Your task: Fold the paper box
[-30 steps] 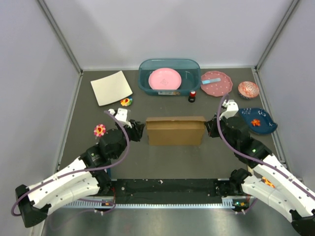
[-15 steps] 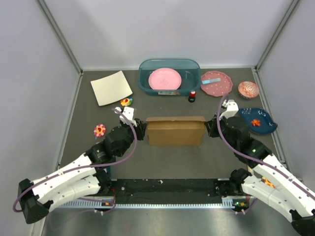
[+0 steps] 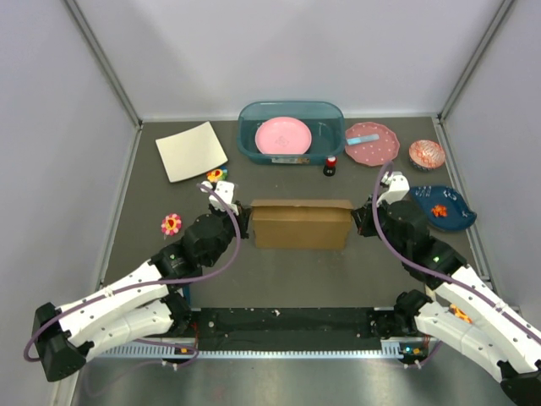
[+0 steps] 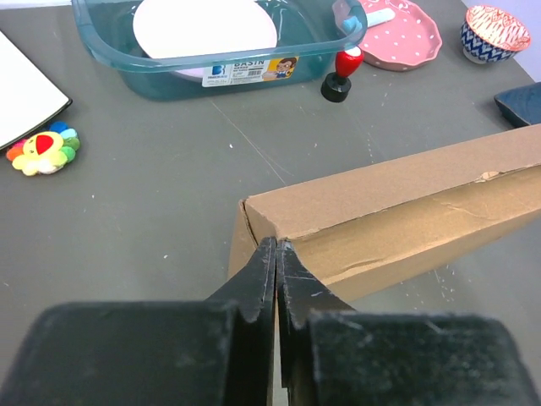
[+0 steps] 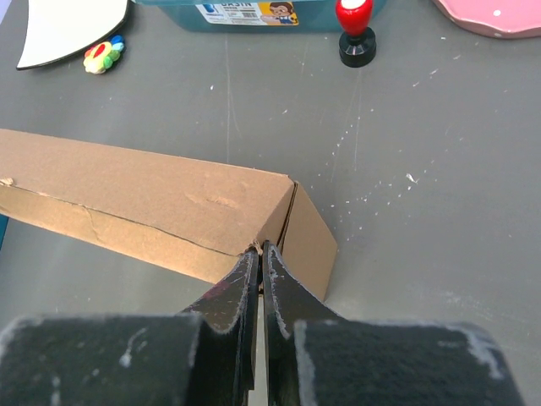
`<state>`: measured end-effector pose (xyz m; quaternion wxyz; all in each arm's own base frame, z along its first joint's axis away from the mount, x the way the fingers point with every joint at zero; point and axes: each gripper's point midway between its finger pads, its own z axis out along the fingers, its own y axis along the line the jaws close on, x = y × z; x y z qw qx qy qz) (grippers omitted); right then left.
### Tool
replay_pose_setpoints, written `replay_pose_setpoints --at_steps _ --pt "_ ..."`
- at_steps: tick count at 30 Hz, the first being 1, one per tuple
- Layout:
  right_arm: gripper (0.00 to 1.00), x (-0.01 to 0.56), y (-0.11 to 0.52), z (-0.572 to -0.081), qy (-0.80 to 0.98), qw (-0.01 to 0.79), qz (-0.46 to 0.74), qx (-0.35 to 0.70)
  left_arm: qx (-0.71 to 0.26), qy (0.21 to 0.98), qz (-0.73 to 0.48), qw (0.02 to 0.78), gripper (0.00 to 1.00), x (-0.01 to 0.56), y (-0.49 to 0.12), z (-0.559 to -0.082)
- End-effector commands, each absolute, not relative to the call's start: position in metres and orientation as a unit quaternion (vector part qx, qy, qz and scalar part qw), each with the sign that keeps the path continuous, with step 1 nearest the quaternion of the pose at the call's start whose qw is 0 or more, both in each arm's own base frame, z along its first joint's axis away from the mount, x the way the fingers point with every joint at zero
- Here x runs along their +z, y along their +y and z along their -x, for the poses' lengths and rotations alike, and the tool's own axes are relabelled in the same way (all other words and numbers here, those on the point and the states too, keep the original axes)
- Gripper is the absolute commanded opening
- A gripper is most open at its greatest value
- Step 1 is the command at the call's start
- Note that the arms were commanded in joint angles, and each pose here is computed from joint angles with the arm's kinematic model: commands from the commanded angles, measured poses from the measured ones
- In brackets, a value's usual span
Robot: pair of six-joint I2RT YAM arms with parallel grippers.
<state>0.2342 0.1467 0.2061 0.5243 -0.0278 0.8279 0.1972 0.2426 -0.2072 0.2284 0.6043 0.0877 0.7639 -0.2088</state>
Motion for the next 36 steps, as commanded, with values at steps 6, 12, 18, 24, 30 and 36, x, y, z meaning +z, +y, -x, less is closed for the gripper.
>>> replay_pose_setpoints --at_steps 6,12,18,24,30,36 --pt "0.0 0.175 0.146 -0.22 0.859 0.476 0.046 0.182 -0.242 0.754 -0.085 0.604 0.0 0.228 -0.218 -0.24" --pt "0.0 0.173 0.147 -0.218 0.861 0.471 0.045 0.188 -0.258 0.762 -0.096 0.586 0.0 0.21 -0.226 -0.235" --pt "0.0 0.169 0.147 -0.216 0.862 0.468 0.041 0.19 -0.26 0.783 -0.097 0.557 0.0 0.181 -0.228 -0.23" --pt "0.0 0.165 0.146 -0.214 0.865 0.463 0.04 0.191 -0.258 0.803 -0.092 0.53 0.0 0.15 -0.226 -0.223" --pt "0.0 0.162 0.146 -0.212 0.867 0.459 0.039 0.192 -0.243 0.82 -0.09 0.51 0.0 0.119 -0.221 -0.219" --pt "0.0 0.171 0.144 -0.213 0.862 0.467 0.036 0.192 -0.236 0.82 -0.087 0.514 0.0 0.119 -0.217 -0.22"
